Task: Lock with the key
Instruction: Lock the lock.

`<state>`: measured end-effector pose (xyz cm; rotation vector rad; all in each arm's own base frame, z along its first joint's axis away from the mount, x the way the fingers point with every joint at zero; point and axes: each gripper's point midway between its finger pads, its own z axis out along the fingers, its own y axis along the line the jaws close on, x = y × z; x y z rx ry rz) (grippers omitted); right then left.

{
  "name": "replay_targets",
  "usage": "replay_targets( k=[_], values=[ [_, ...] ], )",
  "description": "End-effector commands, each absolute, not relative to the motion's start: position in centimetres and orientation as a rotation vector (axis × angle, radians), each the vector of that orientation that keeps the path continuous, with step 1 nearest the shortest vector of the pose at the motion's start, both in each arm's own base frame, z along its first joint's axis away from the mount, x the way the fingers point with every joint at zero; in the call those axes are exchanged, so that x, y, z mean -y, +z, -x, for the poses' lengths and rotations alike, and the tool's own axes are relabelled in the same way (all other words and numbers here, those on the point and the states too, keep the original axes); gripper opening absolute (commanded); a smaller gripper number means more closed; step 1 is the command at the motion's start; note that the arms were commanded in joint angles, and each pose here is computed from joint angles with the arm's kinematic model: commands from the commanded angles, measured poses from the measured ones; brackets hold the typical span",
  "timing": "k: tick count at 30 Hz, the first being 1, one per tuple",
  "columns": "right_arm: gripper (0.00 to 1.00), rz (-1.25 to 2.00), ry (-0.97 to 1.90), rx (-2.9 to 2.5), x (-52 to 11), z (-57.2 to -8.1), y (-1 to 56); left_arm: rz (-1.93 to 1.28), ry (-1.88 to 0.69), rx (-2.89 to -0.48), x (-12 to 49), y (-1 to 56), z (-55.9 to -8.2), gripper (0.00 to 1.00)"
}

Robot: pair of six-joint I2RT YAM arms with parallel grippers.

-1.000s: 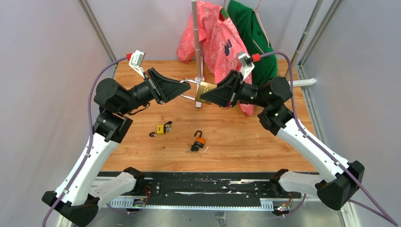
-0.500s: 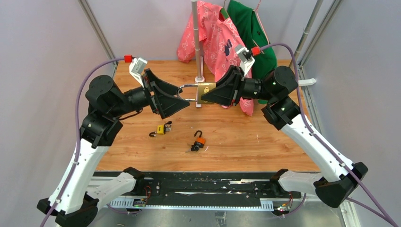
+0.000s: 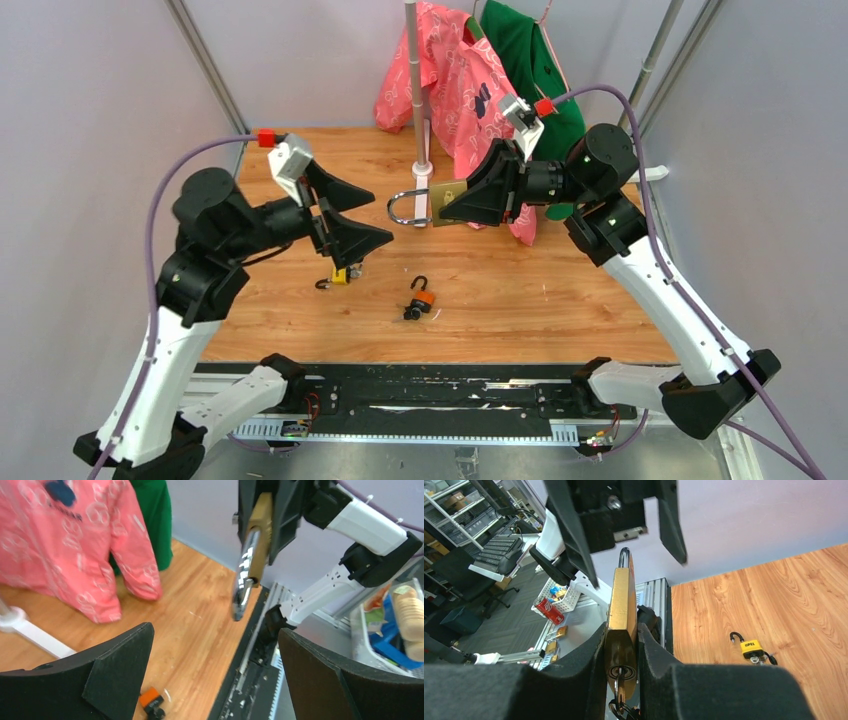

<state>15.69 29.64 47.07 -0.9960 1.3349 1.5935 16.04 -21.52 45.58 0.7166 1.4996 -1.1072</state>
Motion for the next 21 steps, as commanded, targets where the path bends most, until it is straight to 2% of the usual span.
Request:
replay_targets(
  k=[1, 8, 15, 20, 21],
  values=[
    [0.00, 1.030, 1.561, -1.225, -29.1, -15.2, 48.8, -0.741, -1.235, -1.517, 23.1, 44.8, -16.2, 1.00],
    [0.00, 1.015, 1.590, -1.222, -29.3, -15.4, 48.6, -0.740, -1.335, -1.464, 24.4, 45.9, -16.7, 0.98],
    [0.00, 1.010, 1.595, -1.228, -29.5, -15.6, 48.4, -0.755, -1.342, -1.459, 24.5, 46.4, -16.7, 0.61],
    [0.00, 1.000, 1.597, -1.227, -29.6, -15.9, 48.4, -0.756, -1.334, -1.488, 24.5, 45.8, -16.8, 0.45],
    [0.00, 0.997, 1.600, -1.231, -29.6, -16.0, 48.4, -0.752, -1.331, -1.489, 24.5, 45.7, -16.8, 0.39]
  ],
)
